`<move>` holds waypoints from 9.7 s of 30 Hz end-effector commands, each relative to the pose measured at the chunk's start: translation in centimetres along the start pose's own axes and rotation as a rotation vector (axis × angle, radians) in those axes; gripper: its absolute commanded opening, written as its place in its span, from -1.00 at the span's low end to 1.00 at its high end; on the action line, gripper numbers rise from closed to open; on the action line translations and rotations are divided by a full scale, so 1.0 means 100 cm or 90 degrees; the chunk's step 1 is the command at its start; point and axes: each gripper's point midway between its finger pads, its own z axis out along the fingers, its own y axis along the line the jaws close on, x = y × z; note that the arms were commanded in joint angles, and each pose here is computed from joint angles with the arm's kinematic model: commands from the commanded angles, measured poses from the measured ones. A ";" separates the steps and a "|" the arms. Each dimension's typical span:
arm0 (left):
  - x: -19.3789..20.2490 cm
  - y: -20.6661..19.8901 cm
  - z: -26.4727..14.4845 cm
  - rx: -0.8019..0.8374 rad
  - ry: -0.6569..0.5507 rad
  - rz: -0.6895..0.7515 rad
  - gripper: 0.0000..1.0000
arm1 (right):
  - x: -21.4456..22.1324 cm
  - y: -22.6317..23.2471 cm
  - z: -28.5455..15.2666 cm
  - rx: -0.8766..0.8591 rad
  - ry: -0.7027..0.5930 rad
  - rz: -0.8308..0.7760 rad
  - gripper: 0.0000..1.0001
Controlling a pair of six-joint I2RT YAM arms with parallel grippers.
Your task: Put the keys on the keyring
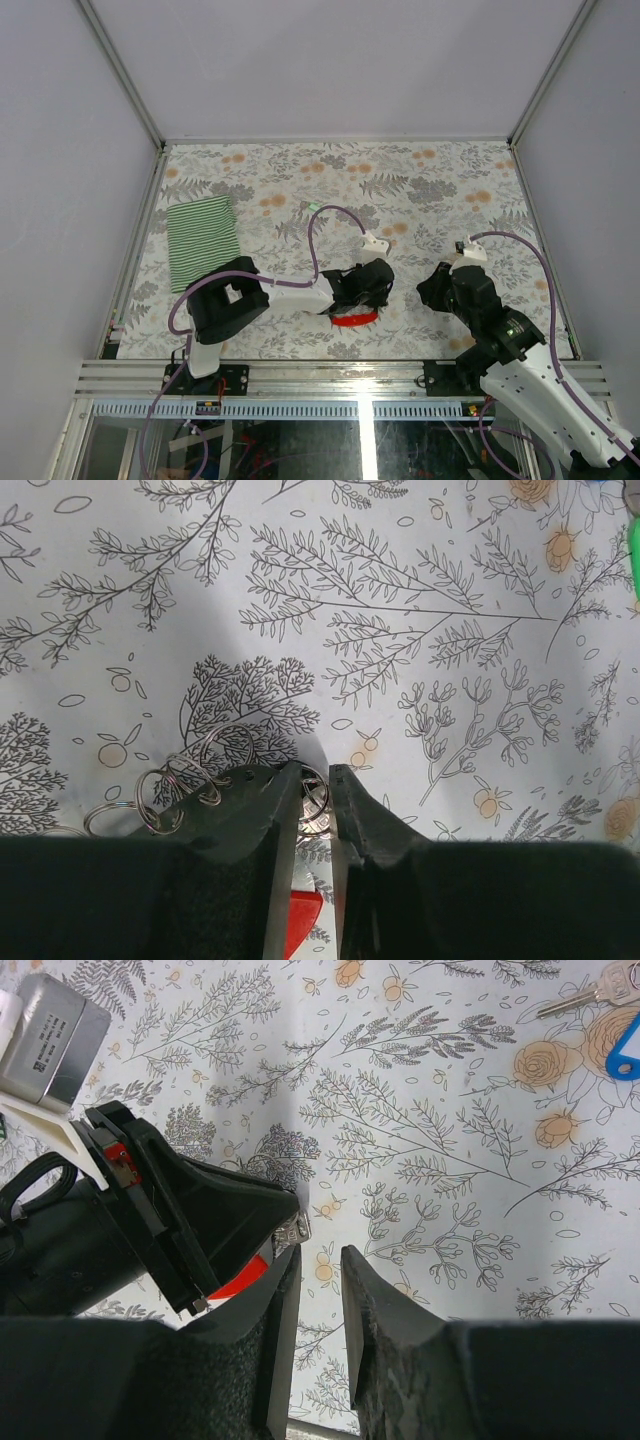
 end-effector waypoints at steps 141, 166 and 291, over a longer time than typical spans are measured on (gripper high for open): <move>-0.047 0.012 -0.014 0.253 0.008 0.588 -0.60 | -0.011 0.012 -0.011 -0.025 -0.005 0.015 -0.38; -0.033 0.014 -0.004 0.268 0.043 0.581 -0.37 | -0.009 0.011 -0.011 -0.025 -0.005 0.019 -0.37; -0.094 -0.104 -0.346 0.753 -0.173 0.638 -1.00 | -0.032 0.192 -0.146 -0.816 -0.027 -0.412 0.16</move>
